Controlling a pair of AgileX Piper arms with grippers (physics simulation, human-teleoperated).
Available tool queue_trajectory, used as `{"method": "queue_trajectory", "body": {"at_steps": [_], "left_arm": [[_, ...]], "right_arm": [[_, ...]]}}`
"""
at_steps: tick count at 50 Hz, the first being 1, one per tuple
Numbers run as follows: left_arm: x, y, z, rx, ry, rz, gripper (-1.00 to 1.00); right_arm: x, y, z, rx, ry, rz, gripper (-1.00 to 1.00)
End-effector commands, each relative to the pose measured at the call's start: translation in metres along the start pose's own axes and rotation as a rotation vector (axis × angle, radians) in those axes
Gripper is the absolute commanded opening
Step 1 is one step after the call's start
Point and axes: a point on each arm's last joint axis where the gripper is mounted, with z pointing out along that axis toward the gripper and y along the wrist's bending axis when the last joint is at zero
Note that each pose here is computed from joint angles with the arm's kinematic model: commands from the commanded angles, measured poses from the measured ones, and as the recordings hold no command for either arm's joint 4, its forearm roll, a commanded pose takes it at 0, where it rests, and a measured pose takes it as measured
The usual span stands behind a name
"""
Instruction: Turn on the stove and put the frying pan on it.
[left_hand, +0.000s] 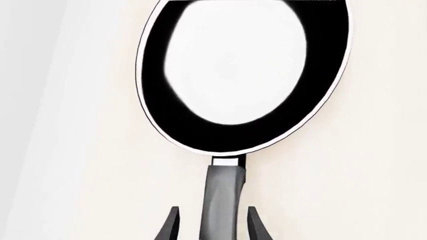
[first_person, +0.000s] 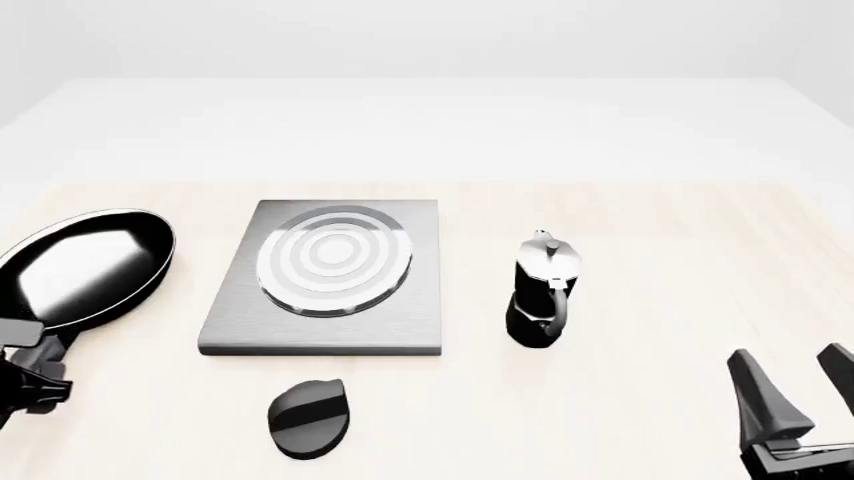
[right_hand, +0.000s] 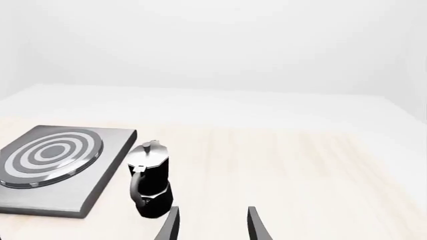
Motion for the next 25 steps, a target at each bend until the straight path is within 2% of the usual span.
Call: {"method": "queue_trajectory", "body": {"at_steps": [1,9,10,19,25], "left_arm": [[0.008,-0.006,0.018,0.012,0.014,0.015,1.00],[0.012,-0.011,0.034,0.013,0.005,0.017,1.00],[0.011,-0.010,0.034,0.009,0.002,0.016,-1.00],[0.005,-0.009,0.024,-0.001,-0.025,0.021,-1.00],[-0.006,-0.007,0.009,-0.006,-0.061,0.014,-1.00]], "right_arm": [[0.000,0.000,0.001,0.002,0.004,-0.001,1.00],[0.001,0.000,0.000,0.007,0.005,-0.002,1.00],[0.001,0.000,0.000,0.007,0.005,-0.002,1.00],[0.000,0.000,0.001,0.003,0.004,-0.001,1.00],[0.000,0.000,0.001,-0.001,0.002,-0.001,1.00]]}}
